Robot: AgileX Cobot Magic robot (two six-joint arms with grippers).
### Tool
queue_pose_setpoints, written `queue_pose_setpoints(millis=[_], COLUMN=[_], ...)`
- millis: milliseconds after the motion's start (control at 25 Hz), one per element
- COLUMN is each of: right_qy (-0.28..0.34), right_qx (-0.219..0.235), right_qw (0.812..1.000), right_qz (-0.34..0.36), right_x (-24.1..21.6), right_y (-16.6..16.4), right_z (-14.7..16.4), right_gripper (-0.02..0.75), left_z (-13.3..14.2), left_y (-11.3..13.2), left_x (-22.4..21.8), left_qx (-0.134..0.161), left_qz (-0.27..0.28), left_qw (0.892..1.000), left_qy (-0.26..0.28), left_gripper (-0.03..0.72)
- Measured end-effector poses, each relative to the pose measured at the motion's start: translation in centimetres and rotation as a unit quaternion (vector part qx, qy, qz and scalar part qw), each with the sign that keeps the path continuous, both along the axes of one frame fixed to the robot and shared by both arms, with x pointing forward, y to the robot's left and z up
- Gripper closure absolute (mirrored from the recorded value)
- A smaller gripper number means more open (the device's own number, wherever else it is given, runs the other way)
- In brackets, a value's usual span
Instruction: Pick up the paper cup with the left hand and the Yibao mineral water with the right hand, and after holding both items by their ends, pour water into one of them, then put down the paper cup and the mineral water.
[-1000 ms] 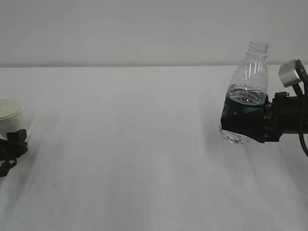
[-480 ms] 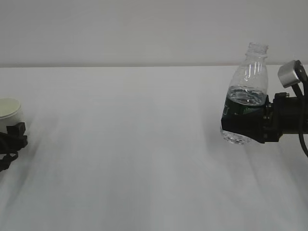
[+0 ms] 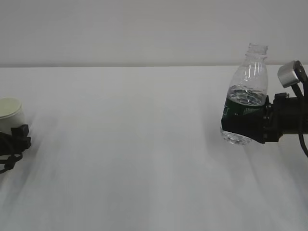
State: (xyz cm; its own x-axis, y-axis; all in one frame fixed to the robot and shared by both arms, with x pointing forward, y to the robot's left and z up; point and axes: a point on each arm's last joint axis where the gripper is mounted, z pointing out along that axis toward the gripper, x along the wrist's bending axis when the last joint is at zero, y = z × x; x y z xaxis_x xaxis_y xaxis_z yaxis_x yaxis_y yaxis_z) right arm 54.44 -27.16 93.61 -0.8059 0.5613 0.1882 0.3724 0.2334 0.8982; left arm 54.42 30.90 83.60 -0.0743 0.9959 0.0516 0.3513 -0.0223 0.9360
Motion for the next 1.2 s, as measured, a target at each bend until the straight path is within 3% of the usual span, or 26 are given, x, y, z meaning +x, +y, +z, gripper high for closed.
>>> queue_pose_setpoints(millis=[1200], right_qy=[0.009], right_qx=[0.0], right_qw=[1.0], right_qz=[0.003], right_x=[-0.1], right_y=[0.0], right_z=[-0.1], right_gripper=[0.248], left_z=[0.5], left_y=[0.0], left_x=[2.0], left_qx=[0.01], left_qz=[-0.001], left_qw=[1.0], left_qy=[-0.029], left_gripper=[0.137])
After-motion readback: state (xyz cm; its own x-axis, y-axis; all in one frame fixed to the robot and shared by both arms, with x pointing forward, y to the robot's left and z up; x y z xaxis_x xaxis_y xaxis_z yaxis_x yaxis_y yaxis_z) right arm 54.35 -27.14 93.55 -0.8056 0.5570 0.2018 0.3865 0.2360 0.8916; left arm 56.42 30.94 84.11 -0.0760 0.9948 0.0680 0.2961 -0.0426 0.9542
